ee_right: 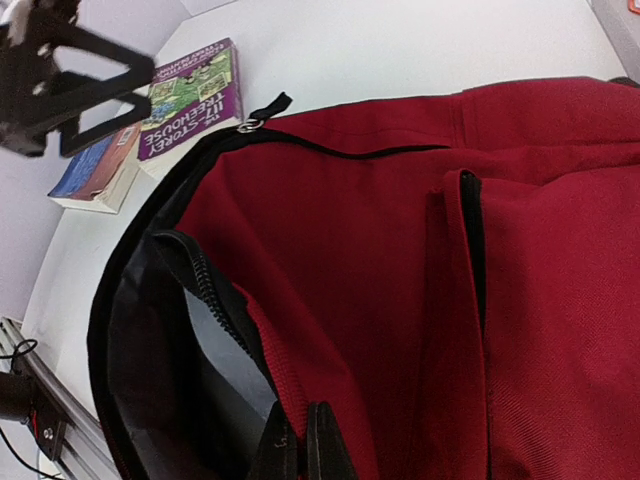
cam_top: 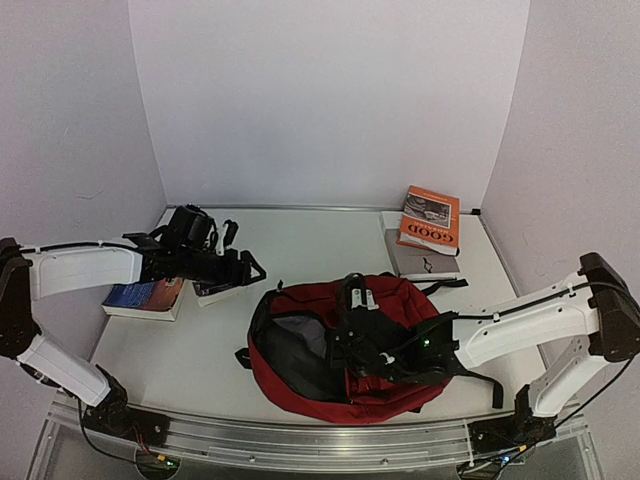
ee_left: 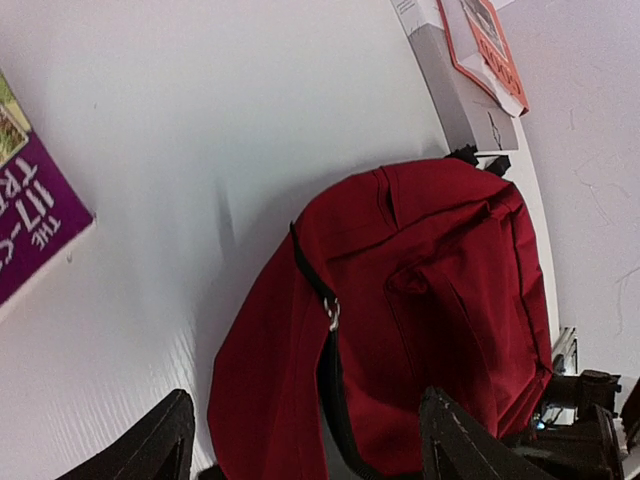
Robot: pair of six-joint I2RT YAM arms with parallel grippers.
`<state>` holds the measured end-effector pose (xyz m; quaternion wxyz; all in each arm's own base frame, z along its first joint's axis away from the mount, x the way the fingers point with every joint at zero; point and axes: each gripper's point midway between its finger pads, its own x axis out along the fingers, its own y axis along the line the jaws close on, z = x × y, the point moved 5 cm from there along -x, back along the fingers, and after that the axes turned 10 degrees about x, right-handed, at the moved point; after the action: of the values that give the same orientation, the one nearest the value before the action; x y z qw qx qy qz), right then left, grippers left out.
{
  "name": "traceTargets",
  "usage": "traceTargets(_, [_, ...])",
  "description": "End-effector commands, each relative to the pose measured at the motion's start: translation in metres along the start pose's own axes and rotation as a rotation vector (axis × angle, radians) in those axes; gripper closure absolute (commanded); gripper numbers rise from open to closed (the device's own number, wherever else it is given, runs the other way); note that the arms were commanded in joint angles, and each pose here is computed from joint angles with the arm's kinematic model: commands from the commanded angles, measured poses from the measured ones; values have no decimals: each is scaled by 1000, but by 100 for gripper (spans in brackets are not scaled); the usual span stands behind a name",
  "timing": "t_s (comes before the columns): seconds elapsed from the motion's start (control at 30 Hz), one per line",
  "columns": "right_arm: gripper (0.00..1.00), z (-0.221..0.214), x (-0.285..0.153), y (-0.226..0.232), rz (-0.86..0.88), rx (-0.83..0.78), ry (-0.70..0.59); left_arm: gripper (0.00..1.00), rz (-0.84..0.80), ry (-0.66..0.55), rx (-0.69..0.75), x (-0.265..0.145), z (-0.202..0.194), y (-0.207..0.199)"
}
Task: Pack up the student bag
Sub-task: Unzip the student bag at the center of the board.
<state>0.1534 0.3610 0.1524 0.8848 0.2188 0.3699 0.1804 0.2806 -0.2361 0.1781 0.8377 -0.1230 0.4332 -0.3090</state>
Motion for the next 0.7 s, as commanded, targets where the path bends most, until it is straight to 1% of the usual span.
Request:
traceTargets(0.0, [100,7,1,-11,-16,131,-24,23,-61,45,-89,-3,-26,-2])
traceTargets(0.1, [100,7,4,-24,-51,194,-44,22,-76,76,-107,3,-39,-2])
traceTargets(0.27, [100,4,9,-46,-104,279,-61,21,-94,106,-115,18,-46,-3])
traceTargets(0.33, [100,2,11,-52,-118,293,-57,24,-100,114,-122,24,-47,-2])
traceTargets(0.37, [100,2,12,-55,-125,301,-56,28,-108,114,-121,26,-47,-3])
traceTargets(0.4, [100,1,12,-58,-130,306,-51,39,-104,118,-126,29,-48,-2])
traceTargets(0.43, [100,2,13,-61,-134,314,-50,49,-93,118,-131,30,-48,0])
traceTargets(0.47, [100,3,12,-64,-139,320,-50,62,-80,117,-136,32,-48,2])
traceTargets(0.53, [100,7,10,-75,-154,342,-58,80,-51,106,-151,31,-48,6])
traceTargets(0.6, [100,12,7,-83,-160,356,-68,92,-51,91,-153,31,-47,6])
traceTargets(0.67, [94,16,3,-86,-157,355,-74,99,-67,82,-141,30,-46,4])
